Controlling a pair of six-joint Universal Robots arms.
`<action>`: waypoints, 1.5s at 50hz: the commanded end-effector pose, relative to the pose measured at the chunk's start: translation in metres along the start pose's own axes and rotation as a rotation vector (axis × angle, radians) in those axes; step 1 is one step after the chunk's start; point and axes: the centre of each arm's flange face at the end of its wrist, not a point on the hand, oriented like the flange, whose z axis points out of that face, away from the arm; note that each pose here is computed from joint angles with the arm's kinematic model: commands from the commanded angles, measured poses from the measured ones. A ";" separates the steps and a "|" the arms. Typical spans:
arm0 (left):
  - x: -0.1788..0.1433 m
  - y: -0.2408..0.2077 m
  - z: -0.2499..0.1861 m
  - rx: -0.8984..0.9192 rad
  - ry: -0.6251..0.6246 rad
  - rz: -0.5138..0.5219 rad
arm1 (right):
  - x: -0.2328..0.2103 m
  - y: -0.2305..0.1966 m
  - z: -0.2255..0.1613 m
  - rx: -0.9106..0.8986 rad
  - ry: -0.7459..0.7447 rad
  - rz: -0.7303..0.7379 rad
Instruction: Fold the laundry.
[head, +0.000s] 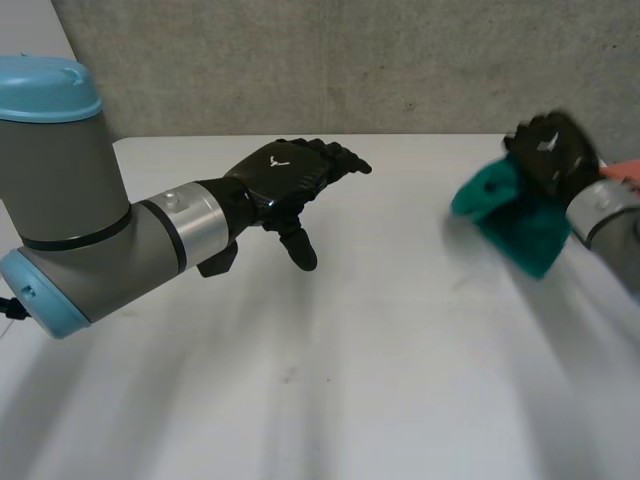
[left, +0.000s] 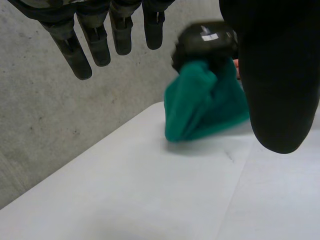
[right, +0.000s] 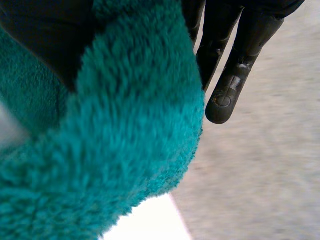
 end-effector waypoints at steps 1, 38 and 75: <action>-0.001 -0.005 -0.003 0.011 -0.008 0.006 | 0.092 -0.028 0.023 0.116 0.220 0.045; 0.005 0.002 -0.006 -0.013 0.006 -0.007 | 0.130 0.138 -0.027 -0.334 0.249 -0.024; -0.039 -0.045 -0.043 0.108 -0.257 -0.080 | 0.045 -0.164 -0.029 -0.070 0.135 0.413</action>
